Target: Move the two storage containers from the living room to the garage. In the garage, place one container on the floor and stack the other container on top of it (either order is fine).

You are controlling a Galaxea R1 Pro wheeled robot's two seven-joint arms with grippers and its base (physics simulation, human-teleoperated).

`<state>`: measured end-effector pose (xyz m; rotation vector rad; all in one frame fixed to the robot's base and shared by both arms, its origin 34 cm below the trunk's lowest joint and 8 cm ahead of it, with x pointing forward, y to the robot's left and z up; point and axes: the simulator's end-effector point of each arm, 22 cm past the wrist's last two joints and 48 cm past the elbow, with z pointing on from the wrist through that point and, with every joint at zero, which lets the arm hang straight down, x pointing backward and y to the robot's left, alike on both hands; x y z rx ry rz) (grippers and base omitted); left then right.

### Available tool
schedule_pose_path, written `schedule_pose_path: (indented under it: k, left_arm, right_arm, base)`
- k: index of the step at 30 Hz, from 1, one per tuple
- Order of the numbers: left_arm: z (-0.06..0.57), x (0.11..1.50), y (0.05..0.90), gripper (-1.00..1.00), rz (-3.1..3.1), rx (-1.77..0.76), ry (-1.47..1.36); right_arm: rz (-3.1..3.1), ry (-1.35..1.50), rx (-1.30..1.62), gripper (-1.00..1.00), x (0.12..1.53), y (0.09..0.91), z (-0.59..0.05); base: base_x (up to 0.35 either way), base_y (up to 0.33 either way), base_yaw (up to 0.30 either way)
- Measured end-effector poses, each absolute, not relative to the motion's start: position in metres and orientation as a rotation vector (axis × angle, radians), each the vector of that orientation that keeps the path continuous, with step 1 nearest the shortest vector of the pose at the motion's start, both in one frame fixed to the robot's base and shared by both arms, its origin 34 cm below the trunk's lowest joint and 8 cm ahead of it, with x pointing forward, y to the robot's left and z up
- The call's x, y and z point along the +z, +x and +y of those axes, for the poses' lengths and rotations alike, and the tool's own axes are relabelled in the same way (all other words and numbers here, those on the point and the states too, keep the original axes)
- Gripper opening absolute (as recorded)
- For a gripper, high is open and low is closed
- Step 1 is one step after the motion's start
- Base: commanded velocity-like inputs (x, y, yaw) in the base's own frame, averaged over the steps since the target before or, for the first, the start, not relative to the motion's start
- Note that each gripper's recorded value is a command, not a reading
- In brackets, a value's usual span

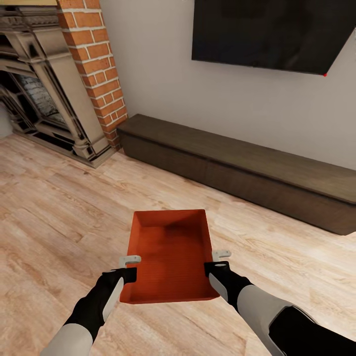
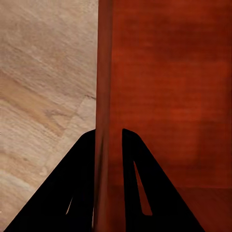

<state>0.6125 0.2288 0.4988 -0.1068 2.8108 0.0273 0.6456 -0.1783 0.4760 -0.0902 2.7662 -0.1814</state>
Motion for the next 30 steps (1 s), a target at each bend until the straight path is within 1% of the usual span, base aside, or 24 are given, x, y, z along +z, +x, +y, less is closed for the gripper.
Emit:
schedule_pose_path:
  k: [30]
  left_arm:
    - [0.231, 0.563, 0.626, -1.0, 2.773, 0.032, -0.1]
  right_arm:
    - [2.729, -0.077, -0.174, -1.0, 0.539, 0.657, -0.177]
  base:
    - [0.0, 0.0, 0.0]
